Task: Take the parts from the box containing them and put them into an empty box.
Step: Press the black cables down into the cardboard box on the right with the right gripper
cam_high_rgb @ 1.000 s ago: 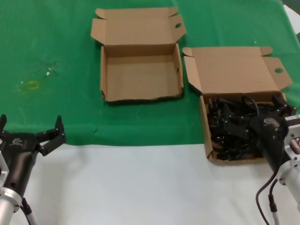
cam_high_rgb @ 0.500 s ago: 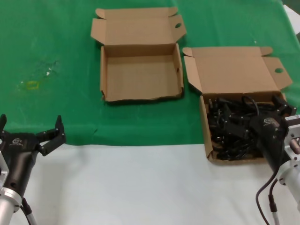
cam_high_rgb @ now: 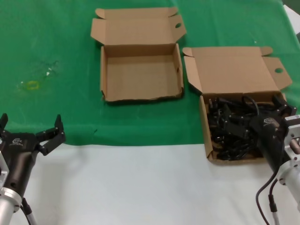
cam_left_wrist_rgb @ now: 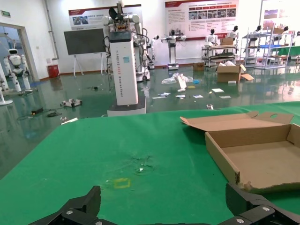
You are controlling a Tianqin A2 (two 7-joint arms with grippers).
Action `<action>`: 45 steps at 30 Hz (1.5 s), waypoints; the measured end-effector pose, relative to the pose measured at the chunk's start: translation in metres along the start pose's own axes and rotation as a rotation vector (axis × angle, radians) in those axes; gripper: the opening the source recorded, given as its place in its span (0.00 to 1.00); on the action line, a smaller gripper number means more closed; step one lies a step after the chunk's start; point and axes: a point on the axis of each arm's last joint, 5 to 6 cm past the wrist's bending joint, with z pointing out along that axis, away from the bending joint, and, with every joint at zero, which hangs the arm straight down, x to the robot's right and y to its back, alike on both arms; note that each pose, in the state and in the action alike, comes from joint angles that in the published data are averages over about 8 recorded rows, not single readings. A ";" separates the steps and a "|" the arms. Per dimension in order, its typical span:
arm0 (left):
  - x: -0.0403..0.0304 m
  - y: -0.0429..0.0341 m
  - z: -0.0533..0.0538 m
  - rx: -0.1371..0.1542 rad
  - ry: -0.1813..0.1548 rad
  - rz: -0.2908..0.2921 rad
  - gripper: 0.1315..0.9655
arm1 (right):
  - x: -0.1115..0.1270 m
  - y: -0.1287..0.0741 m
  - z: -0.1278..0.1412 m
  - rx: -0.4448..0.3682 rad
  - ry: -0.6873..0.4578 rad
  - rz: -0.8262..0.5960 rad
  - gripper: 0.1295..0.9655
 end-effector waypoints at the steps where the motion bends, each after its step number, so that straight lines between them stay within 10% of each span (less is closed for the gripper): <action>1: 0.0000 0.0000 0.000 0.000 0.000 0.000 0.97 | 0.000 0.000 0.000 0.000 0.000 0.000 1.00; 11: 0.0000 0.0000 0.000 0.000 0.000 0.000 0.90 | 0.000 0.000 0.000 0.000 0.000 0.001 1.00; 30: 0.0000 0.0000 0.000 0.000 0.000 0.000 0.43 | 0.004 -0.032 0.015 0.030 -0.040 -0.047 1.00; 45: 0.0000 0.0000 0.000 0.000 0.000 0.000 0.15 | 0.034 -0.093 0.031 -0.033 -0.397 -0.316 1.00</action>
